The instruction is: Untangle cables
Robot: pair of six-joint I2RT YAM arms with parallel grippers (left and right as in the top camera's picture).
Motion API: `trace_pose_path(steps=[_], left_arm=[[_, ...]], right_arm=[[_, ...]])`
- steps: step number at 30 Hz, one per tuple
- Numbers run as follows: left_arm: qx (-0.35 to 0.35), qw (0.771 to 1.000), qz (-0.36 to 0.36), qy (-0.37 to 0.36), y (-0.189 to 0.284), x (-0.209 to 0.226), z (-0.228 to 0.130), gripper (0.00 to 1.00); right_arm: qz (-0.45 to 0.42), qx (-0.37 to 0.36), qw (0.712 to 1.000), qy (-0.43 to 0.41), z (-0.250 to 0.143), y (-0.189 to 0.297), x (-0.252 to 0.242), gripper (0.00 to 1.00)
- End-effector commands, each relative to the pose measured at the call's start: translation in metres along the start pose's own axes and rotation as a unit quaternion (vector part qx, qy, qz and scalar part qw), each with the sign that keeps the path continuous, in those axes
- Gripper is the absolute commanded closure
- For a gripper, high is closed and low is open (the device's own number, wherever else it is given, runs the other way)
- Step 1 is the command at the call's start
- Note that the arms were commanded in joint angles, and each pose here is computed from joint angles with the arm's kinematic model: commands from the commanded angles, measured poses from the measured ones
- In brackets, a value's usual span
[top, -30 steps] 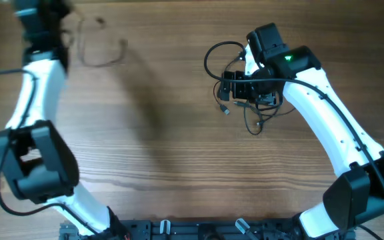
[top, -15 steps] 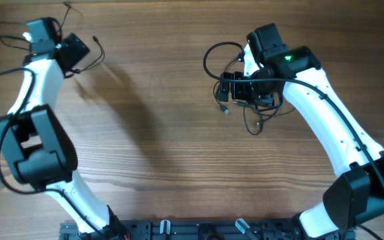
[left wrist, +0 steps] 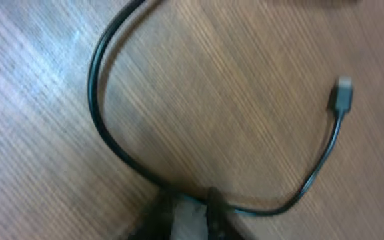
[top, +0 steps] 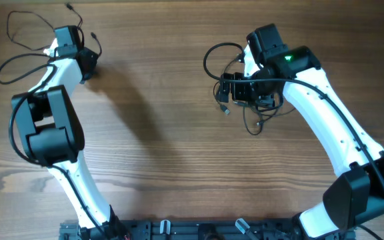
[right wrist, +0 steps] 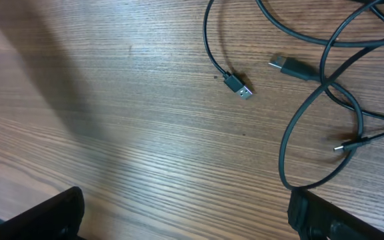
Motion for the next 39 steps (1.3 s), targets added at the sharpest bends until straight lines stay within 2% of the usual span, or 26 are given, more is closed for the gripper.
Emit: trace_pose_path(steps=[1, 4, 8, 9, 11, 12, 13, 14, 16, 18, 22, 24, 26, 27, 28, 29, 32, 33, 35, 36, 38, 39], left_arm=[[0.032, 0.998, 0.039, -0.024, -0.049, 0.04, -0.033, 0.96], [0.008, 0.99, -0.071, -0.125, -0.048, -0.014, -0.017, 0.96], [-0.012, 0.984, -0.101, -0.145, -0.002, -0.088, 0.031, 0.96], [-0.012, 0.983, -0.112, -0.145, 0.014, -0.105, 0.041, 0.76], [-0.001, 0.982, -0.121, -0.146, 0.032, -0.119, 0.047, 0.62], [0.002, 0.983, -0.114, -0.142, 0.034, -0.117, 0.051, 0.51], [0.007, 0.985, -0.1, -0.138, 0.032, -0.108, 0.053, 0.15], [0.006, 0.988, -0.079, -0.135, 0.03, -0.097, 0.056, 0.0], [-0.017, 0.991, -0.023, -0.131, 0.032, -0.074, 0.07, 0.0], [-0.007, 0.992, -0.007, -0.129, 0.052, -0.067, 0.073, 0.0], [0.03, 0.991, -0.015, -0.13, 0.119, -0.069, 0.067, 0.0], [0.092, 0.986, -0.058, -0.128, 0.175, -0.077, 0.048, 0.0], [0.164, 0.972, -0.112, -0.127, 0.22, -0.086, 0.021, 0.0], [0.206, 0.96, -0.142, -0.13, 0.238, -0.093, 0.004, 0.0], [0.262, 0.936, -0.178, -0.151, 0.259, -0.101, -0.025, 0.0], [0.291, 0.925, -0.181, -0.165, 0.266, -0.101, -0.044, 0.0], [0.326, 0.917, -0.102, -0.206, 0.263, -0.085, -0.096, 0.0], [0.336, 0.908, -0.062, -0.243, 0.26, -0.077, -0.128, 0.0], [0.332, 0.898, -0.027, -0.286, 0.255, -0.069, -0.164, 0.02], [0.324, 0.9, -0.011, -0.292, 0.253, -0.067, -0.177, 0.02], [0.315, 0.902, 0.001, -0.296, 0.251, -0.066, -0.195, 0.0], [0.316, 0.9, -0.001, -0.301, 0.251, -0.067, -0.199, 0.0]], right_arm=[[0.007, 0.014, 1.0, 0.008, -0.007, -0.001, 0.003, 0.0], [0.003, 0.034, 0.999, 0.002, -0.016, -0.001, 0.001, 0.0], [0.003, 0.036, 0.999, 0.0, -0.017, -0.001, 0.001, 0.0], [0.003, 0.036, 0.999, 0.0, -0.017, -0.001, 0.001, 0.0], [0.003, 0.036, 0.999, 0.0, -0.017, -0.001, 0.001, 0.0], [0.003, 0.035, 0.999, 0.0, -0.017, -0.001, 0.001, 0.0], [0.003, 0.035, 0.999, 0.0, -0.017, -0.001, 0.001, 0.0], [0.003, 0.035, 0.999, -0.001, -0.017, -0.001, 0.001, 0.0], [0.004, 0.024, 1.0, -0.004, -0.012, -0.001, 0.002, 0.0], [0.006, 0.007, 0.999, -0.037, -0.003, -0.001, 0.003, 0.0], [0.01, -0.007, 0.999, -0.037, 0.003, 0.0, 0.004, 0.0], [0.005, -0.022, 0.999, -0.043, 0.01, 0.011, 0.0, 0.01], [0.002, -0.047, 0.997, -0.057, 0.018, 0.032, -0.01, 0.0], [-0.008, -0.062, 0.996, -0.068, 0.022, 0.044, -0.02, 0.0], [-0.023, -0.079, 0.993, -0.083, 0.024, 0.055, -0.034, 0.0], [-0.038, -0.088, 0.991, -0.097, 0.024, 0.063, -0.048, 0.0], [-0.109, -0.109, 0.978, -0.141, 0.024, 0.078, -0.1, 0.0], [-0.128, -0.117, 0.978, -0.112, 0.03, 0.079, -0.116, 0.0], [-0.127, -0.128, 0.978, -0.106, 0.041, 0.074, -0.122, 0.0], [-0.117, -0.135, 0.98, -0.09, 0.05, 0.068, -0.121, 0.0], [-0.077, -0.142, 0.987, 0.009, 0.071, 0.048, -0.108, 0.01], [-0.077, -0.142, 0.987, 0.026, 0.078, 0.039, -0.109, 0.0]])
Point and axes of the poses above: each gripper's point midway between its finger pads, its own y axis back along the fingers, its own x axis along the line the jaws close on, z = x × y, the point moved 1 cm from there along y, back along the fingers, and after that the axes turned 12 degrees about y, right-handed, at the moved point
